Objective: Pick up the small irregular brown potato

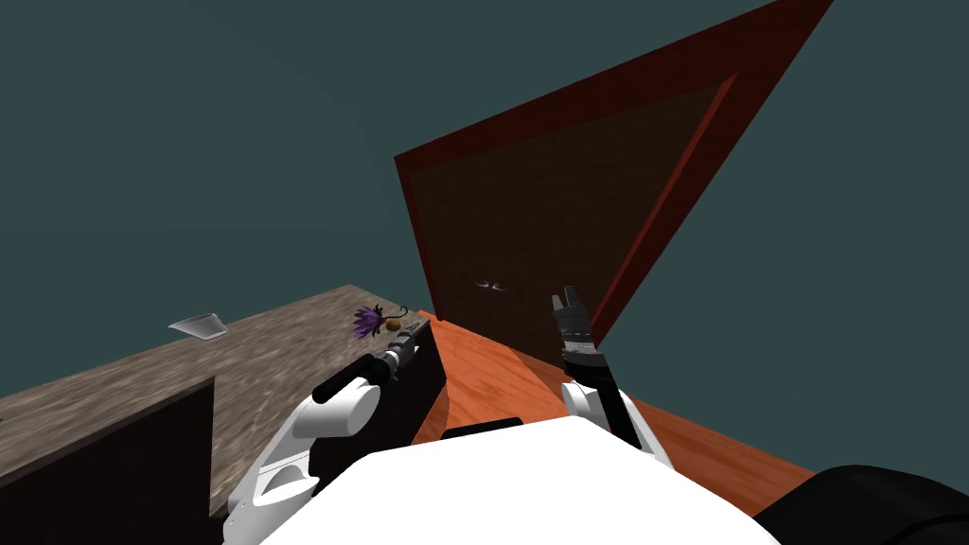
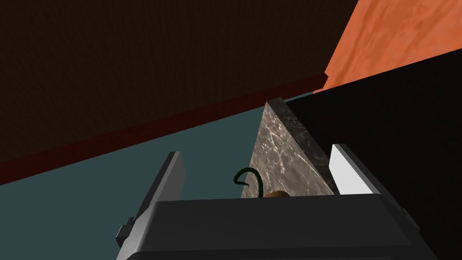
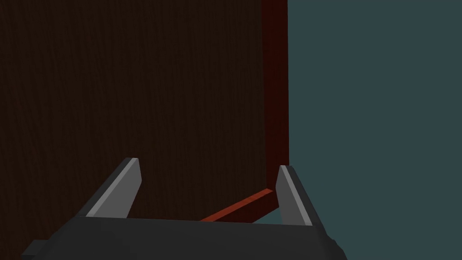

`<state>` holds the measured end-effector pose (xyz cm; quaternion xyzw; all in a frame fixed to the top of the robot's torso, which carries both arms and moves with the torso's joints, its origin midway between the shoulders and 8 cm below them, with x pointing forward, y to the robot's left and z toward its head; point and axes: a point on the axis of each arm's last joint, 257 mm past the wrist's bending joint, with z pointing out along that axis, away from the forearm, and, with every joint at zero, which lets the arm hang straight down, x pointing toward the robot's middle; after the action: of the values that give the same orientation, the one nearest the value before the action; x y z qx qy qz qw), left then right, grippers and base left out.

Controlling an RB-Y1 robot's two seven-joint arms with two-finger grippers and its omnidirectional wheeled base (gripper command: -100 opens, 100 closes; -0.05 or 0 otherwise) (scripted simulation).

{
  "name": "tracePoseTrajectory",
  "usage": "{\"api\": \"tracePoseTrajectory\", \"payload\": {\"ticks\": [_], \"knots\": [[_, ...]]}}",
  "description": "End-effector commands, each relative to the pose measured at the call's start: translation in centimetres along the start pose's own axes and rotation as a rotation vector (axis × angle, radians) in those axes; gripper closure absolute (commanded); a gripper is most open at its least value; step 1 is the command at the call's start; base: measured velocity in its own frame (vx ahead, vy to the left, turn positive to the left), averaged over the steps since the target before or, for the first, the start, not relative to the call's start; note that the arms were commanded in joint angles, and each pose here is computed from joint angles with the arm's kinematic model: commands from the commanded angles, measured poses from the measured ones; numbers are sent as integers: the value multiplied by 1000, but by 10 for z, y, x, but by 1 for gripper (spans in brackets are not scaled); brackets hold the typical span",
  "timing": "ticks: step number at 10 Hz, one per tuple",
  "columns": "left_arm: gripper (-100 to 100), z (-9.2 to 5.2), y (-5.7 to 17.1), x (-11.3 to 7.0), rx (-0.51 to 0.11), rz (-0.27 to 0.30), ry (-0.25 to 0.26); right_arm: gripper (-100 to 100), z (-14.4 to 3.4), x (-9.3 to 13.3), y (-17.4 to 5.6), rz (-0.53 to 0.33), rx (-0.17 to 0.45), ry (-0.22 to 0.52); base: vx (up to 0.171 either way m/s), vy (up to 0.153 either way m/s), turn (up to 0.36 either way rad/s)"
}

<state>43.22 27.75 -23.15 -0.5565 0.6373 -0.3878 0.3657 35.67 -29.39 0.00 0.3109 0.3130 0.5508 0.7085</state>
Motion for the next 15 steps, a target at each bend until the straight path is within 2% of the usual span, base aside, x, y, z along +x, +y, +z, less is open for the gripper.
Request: {"api": "tracePoseTrajectory", "payload": {"ticks": [1,3,4,6,7,8,11,12,15], "knots": [[-100,3,8,-3,-44,35,1,0,0,0,0,0,0,0,68,-49,45],[-100,2,19,-3,-88,35,4,0,0,0,0,0,0,0,47,-31,7],[-100,3,23,-8,-114,65,4,0,0,0,0,0,0,0,52,-25,29],[-100,2,32,-7,-152,65,6,0,0,0,0,0,0,0,49,-25,16],[-100,3,38,-13,-186,96,5,0,0,0,0,0,0,0,72,-23,35],[-100,2,44,-12,-212,95,7,0,0,0,0,0,0,0,73,-24,26],[-100,1,60,-26,-300,154,3,0,0,0,0,0,0,0,100,-26,38],[-100,-2,67,-25,-330,154,5,0,0,0,0,0,0,0,89,-20,23],[-100,-5,80,-41,-415,210,-4,0,0,0,0,0,0,0,114,-21,43]]}}
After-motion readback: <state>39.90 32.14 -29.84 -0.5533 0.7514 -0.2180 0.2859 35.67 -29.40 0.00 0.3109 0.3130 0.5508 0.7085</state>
